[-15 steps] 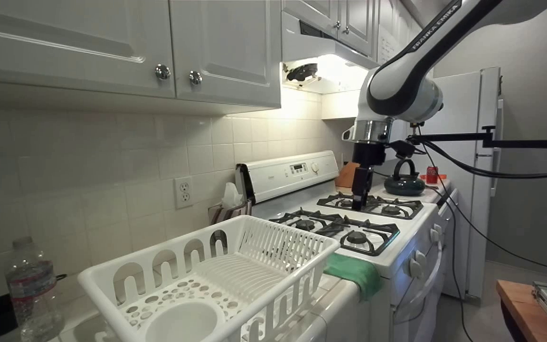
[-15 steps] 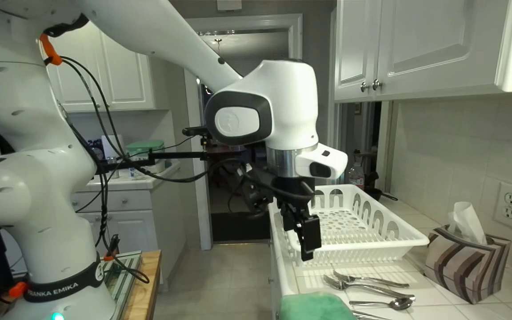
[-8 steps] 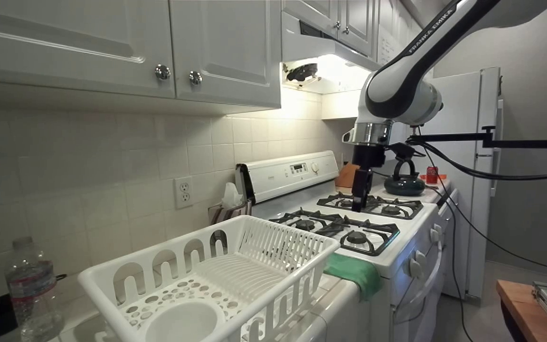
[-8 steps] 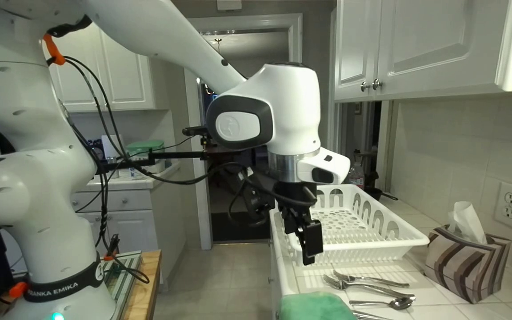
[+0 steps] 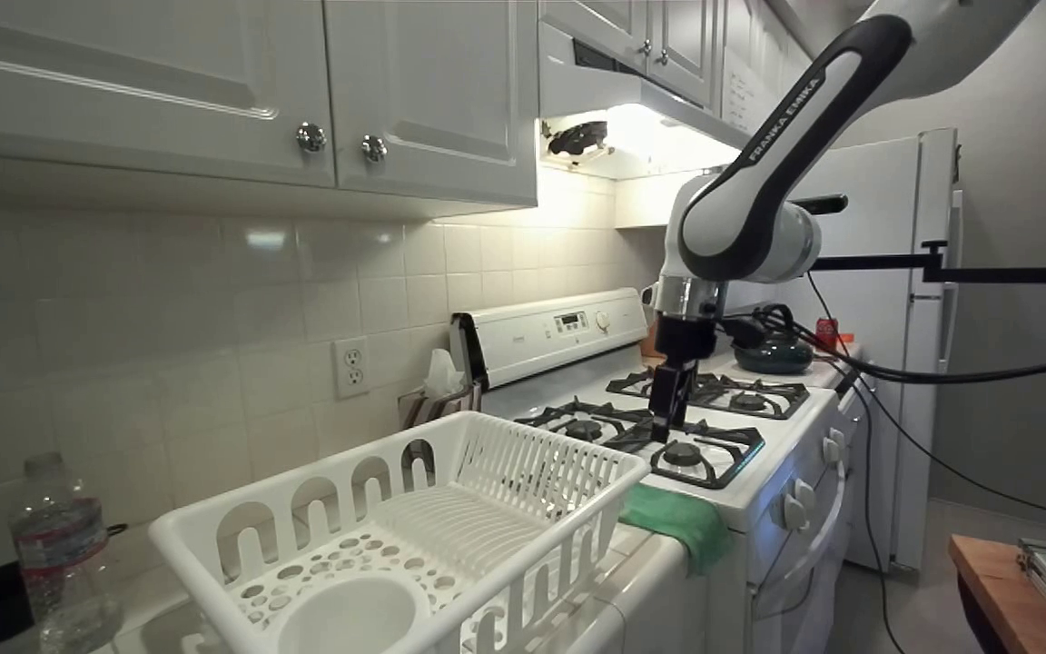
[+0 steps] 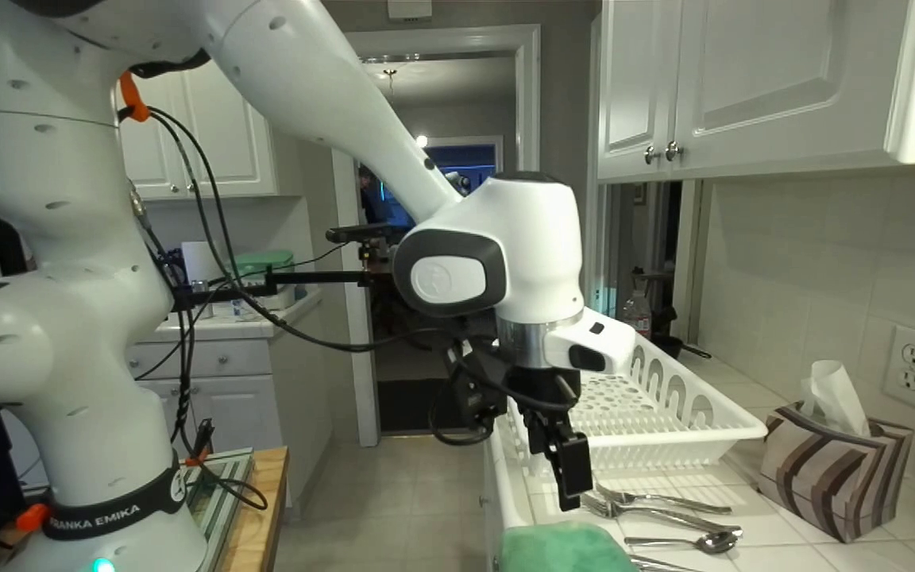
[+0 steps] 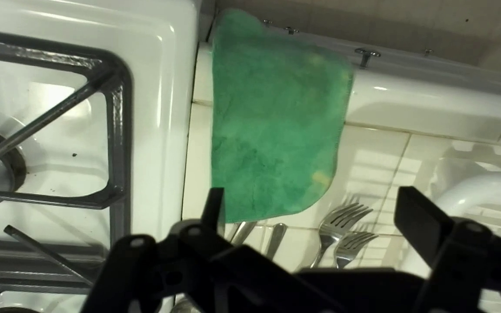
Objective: Hang the green towel on the edge of the dish rack
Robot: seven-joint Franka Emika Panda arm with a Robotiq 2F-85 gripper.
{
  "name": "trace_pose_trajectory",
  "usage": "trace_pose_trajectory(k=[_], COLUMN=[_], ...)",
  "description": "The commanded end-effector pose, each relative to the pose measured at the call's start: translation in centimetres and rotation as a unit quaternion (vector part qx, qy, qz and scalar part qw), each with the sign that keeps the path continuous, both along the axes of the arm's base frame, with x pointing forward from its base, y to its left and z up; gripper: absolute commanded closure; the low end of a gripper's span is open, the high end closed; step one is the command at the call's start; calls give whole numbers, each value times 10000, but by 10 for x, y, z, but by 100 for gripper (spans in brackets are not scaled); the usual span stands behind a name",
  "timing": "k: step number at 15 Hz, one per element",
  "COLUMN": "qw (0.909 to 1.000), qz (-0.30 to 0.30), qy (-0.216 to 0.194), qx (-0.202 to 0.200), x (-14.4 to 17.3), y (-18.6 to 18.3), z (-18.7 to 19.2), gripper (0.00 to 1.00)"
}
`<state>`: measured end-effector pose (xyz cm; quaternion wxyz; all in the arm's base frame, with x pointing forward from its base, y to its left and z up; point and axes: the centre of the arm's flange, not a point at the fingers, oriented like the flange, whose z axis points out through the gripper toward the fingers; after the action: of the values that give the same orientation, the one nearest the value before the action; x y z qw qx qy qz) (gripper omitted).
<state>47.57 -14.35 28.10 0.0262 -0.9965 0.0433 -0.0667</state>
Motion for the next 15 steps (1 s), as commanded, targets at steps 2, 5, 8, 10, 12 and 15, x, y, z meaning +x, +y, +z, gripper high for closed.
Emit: trace_pose_trajectory(k=[2, 5, 8, 10, 12, 15], qw=[9997, 9995, 9994, 9995, 9995, 9994], qz=[-71, -66, -157, -154, -128, -62], qy=[-19, -137, -177, -172, -190, -244], qx=[-214, -260, -260, -224, -214, -219], x=[30, 36, 44, 47, 51, 58], y=[0, -7, -18, -19, -17, -16], z=[-38, -44, -53, -61, -68, -79], gripper=[0, 0, 0, 0, 0, 0])
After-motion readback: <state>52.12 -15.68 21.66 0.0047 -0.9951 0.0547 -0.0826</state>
